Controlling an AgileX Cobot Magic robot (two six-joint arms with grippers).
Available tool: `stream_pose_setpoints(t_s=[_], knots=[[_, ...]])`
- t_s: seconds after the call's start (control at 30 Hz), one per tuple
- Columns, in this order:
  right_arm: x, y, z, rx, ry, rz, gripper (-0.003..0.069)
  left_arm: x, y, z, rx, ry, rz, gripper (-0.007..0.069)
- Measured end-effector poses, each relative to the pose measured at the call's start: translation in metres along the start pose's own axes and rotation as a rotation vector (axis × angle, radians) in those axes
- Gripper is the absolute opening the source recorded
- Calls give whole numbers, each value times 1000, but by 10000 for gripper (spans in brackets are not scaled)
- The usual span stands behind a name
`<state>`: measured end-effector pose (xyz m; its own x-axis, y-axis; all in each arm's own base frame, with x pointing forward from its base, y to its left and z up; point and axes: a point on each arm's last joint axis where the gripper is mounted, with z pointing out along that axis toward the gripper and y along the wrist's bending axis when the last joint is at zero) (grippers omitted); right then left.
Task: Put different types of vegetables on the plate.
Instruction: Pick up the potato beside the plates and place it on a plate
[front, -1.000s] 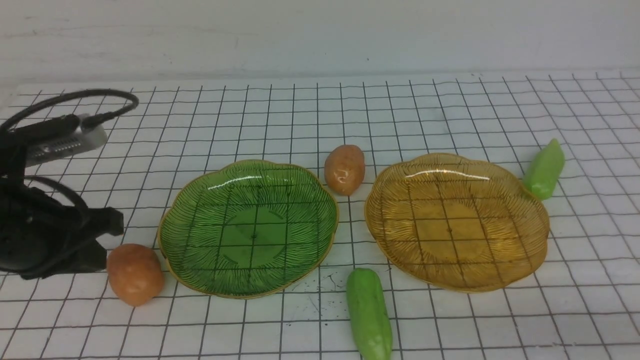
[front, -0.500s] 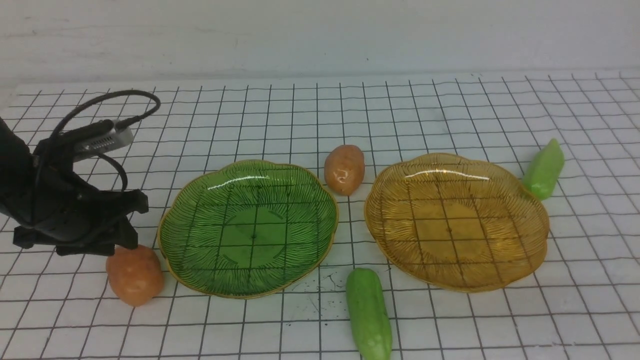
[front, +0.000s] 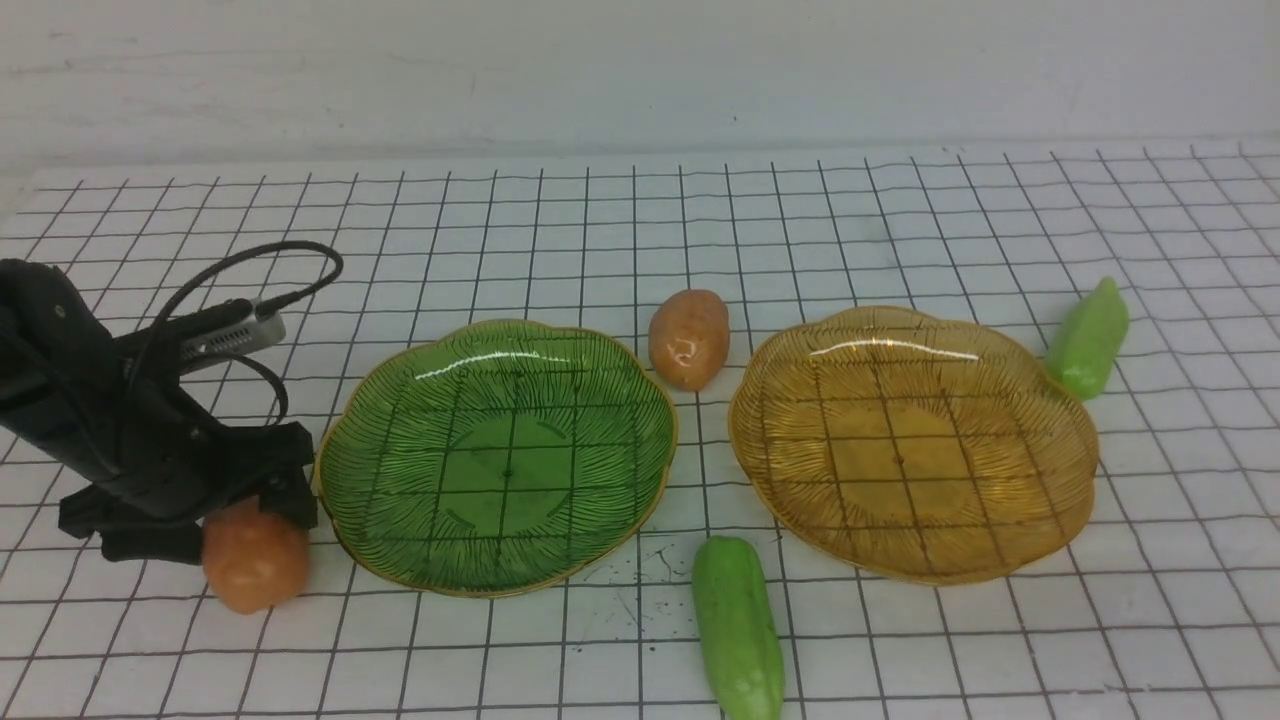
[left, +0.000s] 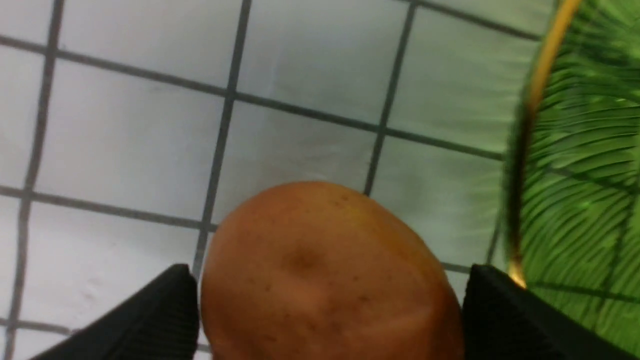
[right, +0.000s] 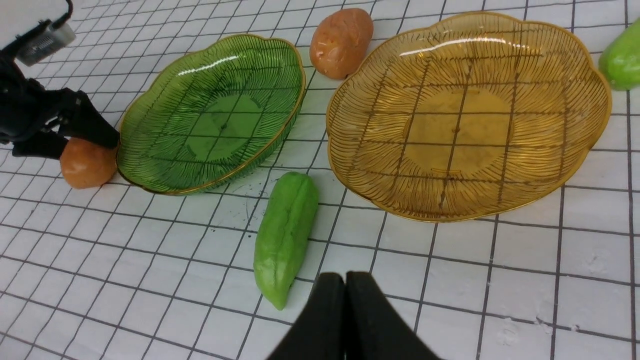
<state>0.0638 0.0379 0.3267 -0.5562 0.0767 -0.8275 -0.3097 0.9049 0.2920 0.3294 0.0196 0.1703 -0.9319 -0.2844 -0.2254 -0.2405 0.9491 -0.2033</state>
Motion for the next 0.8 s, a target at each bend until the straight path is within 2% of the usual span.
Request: stream_pose_setpoints(t_s=[0.07, 0.17, 0.3, 0.4, 0.47, 0.5, 0.63, 0.67, 0.7, 0.73, 0.8], knots=[[0, 0, 0, 1, -2, -1, -14, -1, 1, -2, -10, 3, 16, 544], [0, 0, 0, 4, -1, 1, -14, -3, 0, -8, -29, 15, 48, 545], [-1, -5, 5, 32, 36, 37, -14, -18, -10, -40, -20, -18, 92, 545], [-2, -11, 18, 49, 128, 78, -14, -30, -52, -84, 62, -112, 242, 545], [-2, -13, 22, 51, 147, 86, -14, -30, -70, -93, 100, -137, 297, 545], [-3, -14, 27, 53, 167, 95, -14, -27, -103, -103, 174, -166, 379, 545], [-6, -17, 32, 55, 163, 110, -14, -6, -188, -104, 333, -164, 557, 545], [-7, -17, 32, 53, 156, 113, -14, 2, -209, -101, 361, -158, 602, 545], [-7, -17, 32, 53, 156, 113, -14, 2, -214, -98, 365, -156, 612, 545], [-7, -17, 33, 52, 153, 109, -14, 13, -245, -89, 400, -146, 679, 545], [-7, -17, 33, 52, 153, 106, -14, 27, -282, -69, 416, -122, 754, 545]])
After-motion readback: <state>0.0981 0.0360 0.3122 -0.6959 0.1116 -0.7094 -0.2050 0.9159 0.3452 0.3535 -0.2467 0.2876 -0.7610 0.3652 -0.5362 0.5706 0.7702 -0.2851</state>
